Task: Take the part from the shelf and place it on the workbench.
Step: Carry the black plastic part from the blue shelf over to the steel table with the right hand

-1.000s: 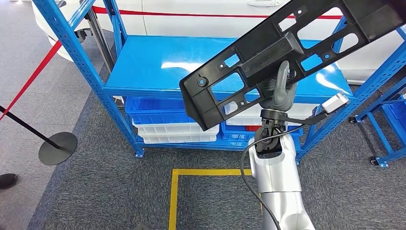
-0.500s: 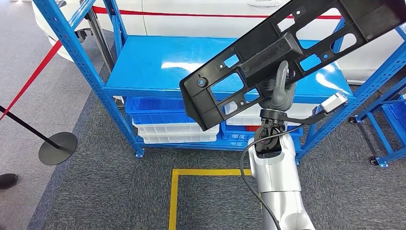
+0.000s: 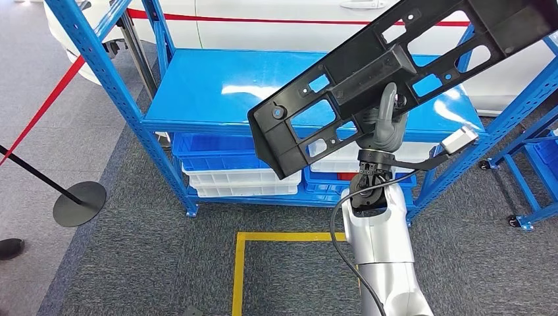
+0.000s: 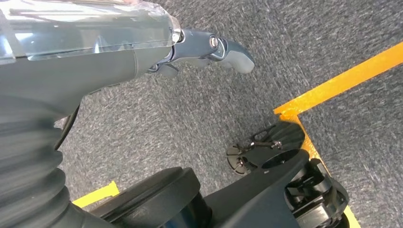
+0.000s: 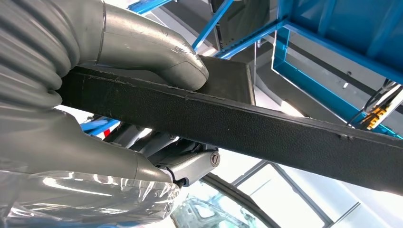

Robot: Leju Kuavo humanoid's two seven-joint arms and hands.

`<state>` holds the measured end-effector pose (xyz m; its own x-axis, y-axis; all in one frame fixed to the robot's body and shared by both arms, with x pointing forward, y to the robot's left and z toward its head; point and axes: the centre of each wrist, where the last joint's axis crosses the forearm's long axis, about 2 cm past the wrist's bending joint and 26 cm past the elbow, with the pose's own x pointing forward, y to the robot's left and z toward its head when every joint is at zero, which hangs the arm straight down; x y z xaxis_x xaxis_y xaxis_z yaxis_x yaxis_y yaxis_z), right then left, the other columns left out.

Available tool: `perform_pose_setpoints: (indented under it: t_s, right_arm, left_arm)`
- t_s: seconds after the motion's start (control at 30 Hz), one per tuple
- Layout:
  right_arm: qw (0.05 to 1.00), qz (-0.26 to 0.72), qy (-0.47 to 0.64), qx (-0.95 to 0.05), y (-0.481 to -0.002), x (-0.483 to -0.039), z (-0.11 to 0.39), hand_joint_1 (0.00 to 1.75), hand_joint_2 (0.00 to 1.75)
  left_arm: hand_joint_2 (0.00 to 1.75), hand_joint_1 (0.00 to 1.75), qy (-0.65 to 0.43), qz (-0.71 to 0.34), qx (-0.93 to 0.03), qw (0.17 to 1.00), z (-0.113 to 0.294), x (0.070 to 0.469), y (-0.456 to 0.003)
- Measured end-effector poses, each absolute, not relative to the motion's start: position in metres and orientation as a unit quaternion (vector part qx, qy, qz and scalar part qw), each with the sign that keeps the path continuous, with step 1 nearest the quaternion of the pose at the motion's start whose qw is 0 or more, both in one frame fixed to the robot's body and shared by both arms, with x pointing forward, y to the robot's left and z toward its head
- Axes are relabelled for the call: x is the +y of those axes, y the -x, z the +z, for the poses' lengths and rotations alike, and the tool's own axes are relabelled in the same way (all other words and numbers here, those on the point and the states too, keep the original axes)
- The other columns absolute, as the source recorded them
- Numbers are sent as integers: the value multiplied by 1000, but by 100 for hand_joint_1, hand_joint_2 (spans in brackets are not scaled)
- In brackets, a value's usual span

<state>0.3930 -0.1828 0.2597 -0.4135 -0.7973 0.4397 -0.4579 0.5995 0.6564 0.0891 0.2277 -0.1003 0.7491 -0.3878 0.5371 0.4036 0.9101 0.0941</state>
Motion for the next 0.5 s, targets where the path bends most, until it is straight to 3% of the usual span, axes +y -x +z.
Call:
perform_pose_setpoints:
  t_s: [0.5]
  right_arm:
    - [384,-230,-369,-814,-394,-184,258,175,175]
  left_arm:
    - [175,0,15,-205,-282,937,-100,227,-89]
